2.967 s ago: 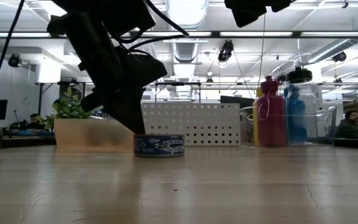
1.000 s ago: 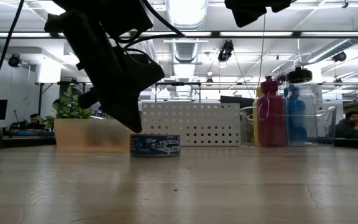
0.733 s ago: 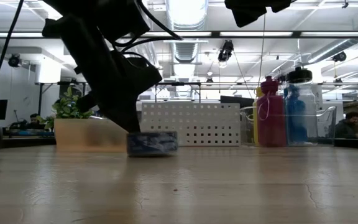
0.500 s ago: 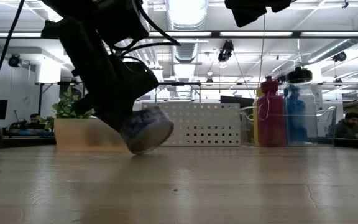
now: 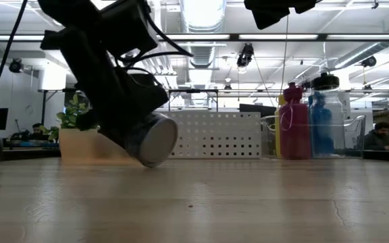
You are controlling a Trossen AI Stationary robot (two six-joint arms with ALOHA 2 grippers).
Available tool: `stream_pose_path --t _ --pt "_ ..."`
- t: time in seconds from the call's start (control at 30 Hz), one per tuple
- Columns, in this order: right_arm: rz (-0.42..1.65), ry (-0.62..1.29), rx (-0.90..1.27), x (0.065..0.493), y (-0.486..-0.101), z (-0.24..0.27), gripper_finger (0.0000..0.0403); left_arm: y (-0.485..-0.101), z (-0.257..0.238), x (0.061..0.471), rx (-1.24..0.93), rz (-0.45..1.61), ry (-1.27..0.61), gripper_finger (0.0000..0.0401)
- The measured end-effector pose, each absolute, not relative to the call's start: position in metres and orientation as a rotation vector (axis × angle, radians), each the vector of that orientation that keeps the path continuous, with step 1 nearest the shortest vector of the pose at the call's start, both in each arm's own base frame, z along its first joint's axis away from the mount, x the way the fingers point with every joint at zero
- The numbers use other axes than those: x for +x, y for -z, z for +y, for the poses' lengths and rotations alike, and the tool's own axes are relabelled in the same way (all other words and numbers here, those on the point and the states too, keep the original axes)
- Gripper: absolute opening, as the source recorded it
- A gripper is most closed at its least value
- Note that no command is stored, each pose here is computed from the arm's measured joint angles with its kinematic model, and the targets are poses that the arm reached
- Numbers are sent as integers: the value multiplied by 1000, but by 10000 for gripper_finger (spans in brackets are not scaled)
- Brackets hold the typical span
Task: Pick & Place Food Item
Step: Put the blue tuna can into the orange bin
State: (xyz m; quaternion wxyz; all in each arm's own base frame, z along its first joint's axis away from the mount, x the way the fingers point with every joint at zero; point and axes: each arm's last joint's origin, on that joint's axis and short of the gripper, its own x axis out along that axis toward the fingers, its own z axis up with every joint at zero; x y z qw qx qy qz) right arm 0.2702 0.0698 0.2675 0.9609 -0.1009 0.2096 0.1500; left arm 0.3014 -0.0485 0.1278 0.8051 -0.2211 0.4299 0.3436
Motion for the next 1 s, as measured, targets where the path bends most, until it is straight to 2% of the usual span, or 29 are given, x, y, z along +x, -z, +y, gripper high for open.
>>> stream_pose_path --t 0.53,1.0 --pt "426 -304 -204 270 -267 70 28 -106 -45 286 -512 860 -732 1" --pt "432 -301 -206 270 -267 69 28 -124 -45 279 -553 874 -696 1"
